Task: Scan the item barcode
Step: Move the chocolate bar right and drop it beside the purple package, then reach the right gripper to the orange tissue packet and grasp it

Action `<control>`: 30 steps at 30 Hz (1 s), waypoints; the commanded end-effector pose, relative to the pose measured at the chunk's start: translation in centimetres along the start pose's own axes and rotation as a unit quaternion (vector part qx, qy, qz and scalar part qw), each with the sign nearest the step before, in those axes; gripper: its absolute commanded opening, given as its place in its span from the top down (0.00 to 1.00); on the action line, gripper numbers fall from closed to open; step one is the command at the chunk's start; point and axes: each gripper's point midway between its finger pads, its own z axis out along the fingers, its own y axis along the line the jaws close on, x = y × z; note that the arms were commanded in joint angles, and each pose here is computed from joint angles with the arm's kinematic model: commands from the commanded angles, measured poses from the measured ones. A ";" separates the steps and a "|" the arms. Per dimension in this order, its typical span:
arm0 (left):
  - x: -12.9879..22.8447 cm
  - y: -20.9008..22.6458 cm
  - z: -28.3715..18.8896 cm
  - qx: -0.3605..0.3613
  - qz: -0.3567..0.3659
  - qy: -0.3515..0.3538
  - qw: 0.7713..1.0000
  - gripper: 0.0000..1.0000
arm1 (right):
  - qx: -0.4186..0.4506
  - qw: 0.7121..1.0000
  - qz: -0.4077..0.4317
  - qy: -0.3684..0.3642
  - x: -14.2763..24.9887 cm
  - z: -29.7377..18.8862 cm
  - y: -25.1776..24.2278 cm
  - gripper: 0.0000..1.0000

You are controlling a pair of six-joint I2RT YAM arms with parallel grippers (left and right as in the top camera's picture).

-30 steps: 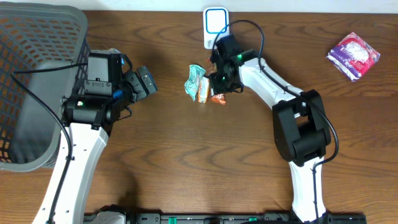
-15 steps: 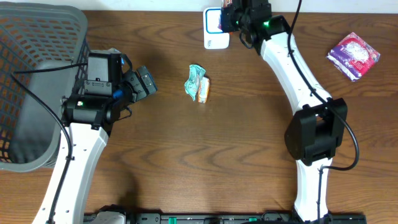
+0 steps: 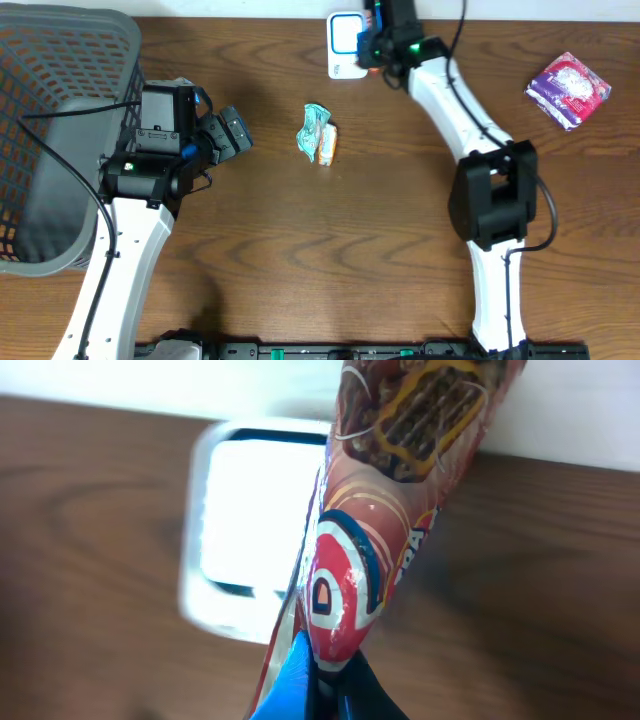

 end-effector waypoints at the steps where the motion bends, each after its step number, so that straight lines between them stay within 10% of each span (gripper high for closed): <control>1: -0.1 0.1 -0.1 -0.001 0.004 -0.002 1.000 0.02 | 0.109 0.993 0.045 -0.020 -2.5 -4.1 -10.4 0.99; 6: -0.1 0.1 -0.1 -0.001 0.003 -0.002 1.000 0.02 | 0.197 0.974 0.092 0.060 2.1 -6.0 -21.3 0.98; 9: -0.1 0.1 -0.1 -0.001 0.004 -0.002 1.000 0.02 | 0.166 0.977 0.093 0.101 4.7 -6.3 -23.9 0.63; 14: -0.1 0.1 -0.1 -0.001 0.004 -0.002 1.000 0.02 | 0.171 0.963 0.154 0.142 7.5 -8.3 -27.1 0.55; 30: -0.1 0.1 -0.1 -0.001 0.004 -0.002 1.000 0.02 | -0.241 0.918 0.140 0.281 11.7 -9.9 -2.1 0.25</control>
